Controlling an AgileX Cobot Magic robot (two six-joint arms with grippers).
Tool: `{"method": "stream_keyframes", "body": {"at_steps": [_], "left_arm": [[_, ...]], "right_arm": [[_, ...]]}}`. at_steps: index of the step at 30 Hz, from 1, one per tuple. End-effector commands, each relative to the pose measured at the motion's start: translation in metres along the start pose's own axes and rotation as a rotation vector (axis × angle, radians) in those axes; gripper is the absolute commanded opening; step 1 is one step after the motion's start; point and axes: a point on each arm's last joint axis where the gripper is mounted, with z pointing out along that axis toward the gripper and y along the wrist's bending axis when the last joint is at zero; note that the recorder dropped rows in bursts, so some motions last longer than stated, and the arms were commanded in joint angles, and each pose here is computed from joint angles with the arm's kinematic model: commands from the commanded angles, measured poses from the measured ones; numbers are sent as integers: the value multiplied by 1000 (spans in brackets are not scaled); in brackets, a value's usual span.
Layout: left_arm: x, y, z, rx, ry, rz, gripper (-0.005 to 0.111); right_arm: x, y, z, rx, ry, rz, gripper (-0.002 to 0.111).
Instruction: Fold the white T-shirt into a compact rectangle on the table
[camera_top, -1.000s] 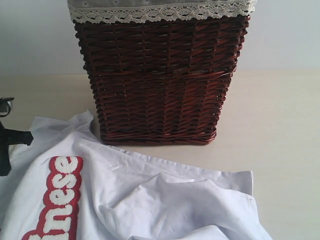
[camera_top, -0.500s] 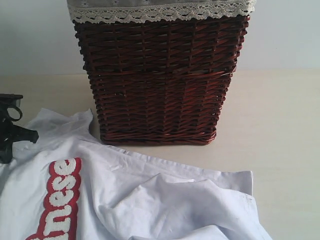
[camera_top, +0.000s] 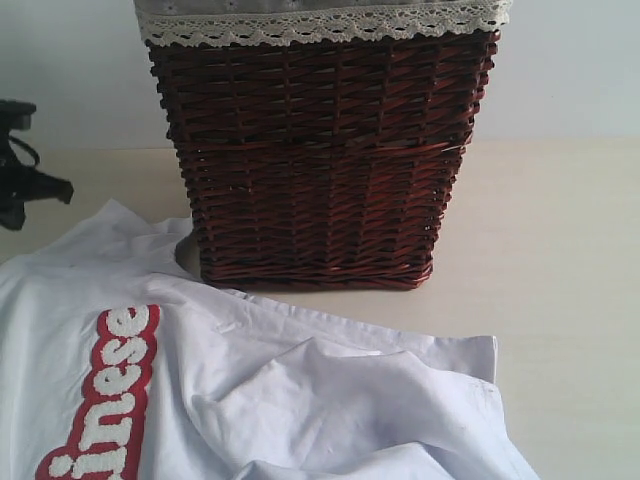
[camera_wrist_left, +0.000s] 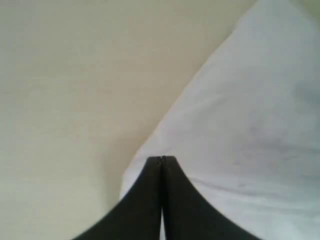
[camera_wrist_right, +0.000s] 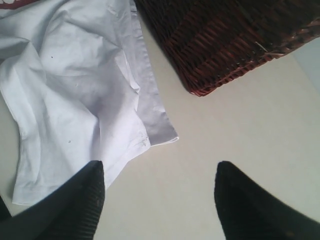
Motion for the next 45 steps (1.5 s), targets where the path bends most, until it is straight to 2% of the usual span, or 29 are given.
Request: {"method": "stream_keyframes", "body": {"at_steps": [1,3,7,10,13,16,18,21,25,29,35,45], "left_arm": [[5,-16,-43,181,-70,-21,0],[13,-26,-55,253,-85,-15,0],[37,-42,-77,380,-154,-17,0],[62,-54,-84,449,-134,17,0],[86,-65,-81,459,-82,55,0],[102,-73,-87,471,-62,83,0],[109,-74,-94,473,-68,94,0],[119,-71,-105,469,-91,103,0],[126,-67,-122,463,-143,113,0],[129,-66,-133,473,-189,92,0],[133,-67,-129,489,-175,79,0],[129,-68,-130,499,-219,33,0]], "right_arm": [[-2,-2,-2,14,-25,65,53],[-3,-1,0,6,-25,87,38],[-6,-1,4,4,-9,92,-1],[-11,0,13,-4,25,177,0],[-14,1,37,11,109,256,0],[-9,2,78,108,238,313,0],[-2,6,108,149,306,329,0],[5,13,146,129,354,318,0],[7,-3,182,140,392,414,0],[9,-17,215,38,445,496,0],[16,-41,262,43,469,592,0],[37,-42,312,24,489,651,0]]}}
